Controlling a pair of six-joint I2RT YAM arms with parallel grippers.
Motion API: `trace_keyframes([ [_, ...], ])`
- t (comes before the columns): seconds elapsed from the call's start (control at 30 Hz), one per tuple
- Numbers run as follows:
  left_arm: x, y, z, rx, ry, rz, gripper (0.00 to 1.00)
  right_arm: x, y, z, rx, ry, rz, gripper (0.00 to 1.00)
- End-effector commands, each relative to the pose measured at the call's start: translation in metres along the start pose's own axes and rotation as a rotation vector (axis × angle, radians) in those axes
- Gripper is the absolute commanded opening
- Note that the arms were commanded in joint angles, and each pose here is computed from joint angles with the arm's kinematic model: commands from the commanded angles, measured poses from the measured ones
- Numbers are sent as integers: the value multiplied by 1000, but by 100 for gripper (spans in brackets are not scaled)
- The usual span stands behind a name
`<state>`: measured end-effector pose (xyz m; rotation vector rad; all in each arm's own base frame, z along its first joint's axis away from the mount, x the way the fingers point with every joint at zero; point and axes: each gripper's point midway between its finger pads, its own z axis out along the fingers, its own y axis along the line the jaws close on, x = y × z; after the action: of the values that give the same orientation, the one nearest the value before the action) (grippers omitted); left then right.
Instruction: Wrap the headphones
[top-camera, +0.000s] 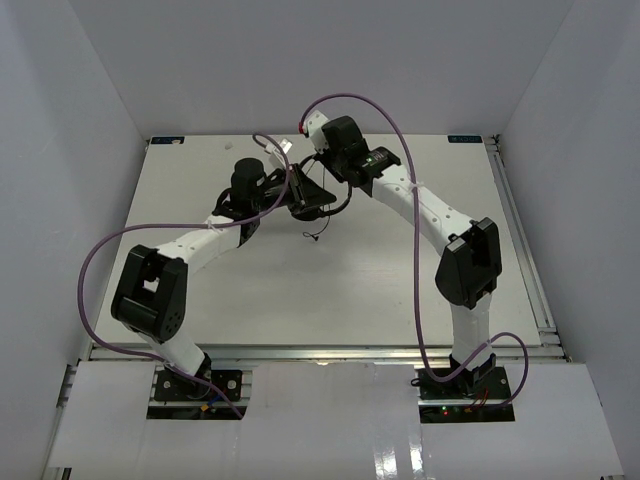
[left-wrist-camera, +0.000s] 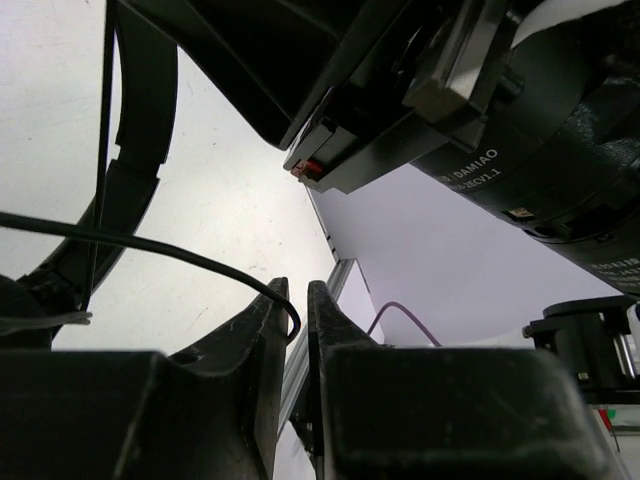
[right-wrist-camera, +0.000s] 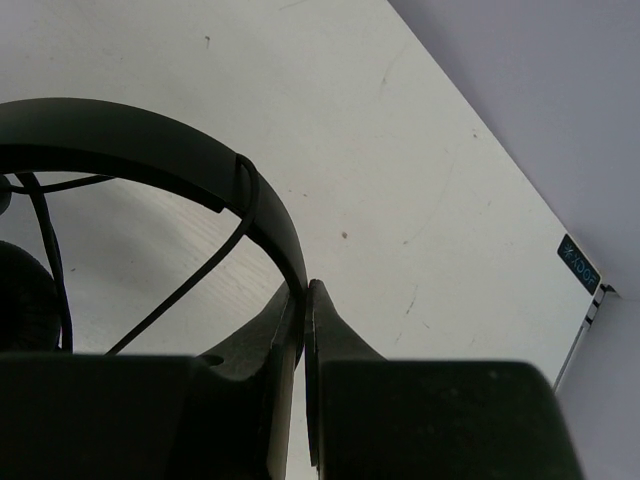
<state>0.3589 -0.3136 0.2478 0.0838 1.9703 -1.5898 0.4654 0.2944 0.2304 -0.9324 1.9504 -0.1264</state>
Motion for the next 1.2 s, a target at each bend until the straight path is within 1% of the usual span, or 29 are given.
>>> trace_keyframes([
  [0.0, -9, -19, 9, -16, -46, 58, 24, -27, -12, -11, -17, -82, 115, 8],
  [0.27, 8, -15, 24, -83, -49, 103, 25, -26, -21, -9, -75, -88, 198, 8],
  [0.57, 43, 7, 36, -183, -22, 189, 31, -26, -28, -14, -137, -97, 269, 8],
  [0.67, 52, 16, 38, -226, -26, 257, 35, -28, -30, -19, -162, -105, 292, 8],
  [0.83, 59, 23, 33, -279, -60, 365, 39, -30, -38, -26, -188, -121, 327, 8],
  [1.0, 64, 36, 23, -317, -111, 452, 39, -30, -41, -33, -229, -131, 355, 8],
  [1.17, 66, 37, 12, -300, -181, 554, 38, -31, -48, -40, -234, -143, 375, 8],
])
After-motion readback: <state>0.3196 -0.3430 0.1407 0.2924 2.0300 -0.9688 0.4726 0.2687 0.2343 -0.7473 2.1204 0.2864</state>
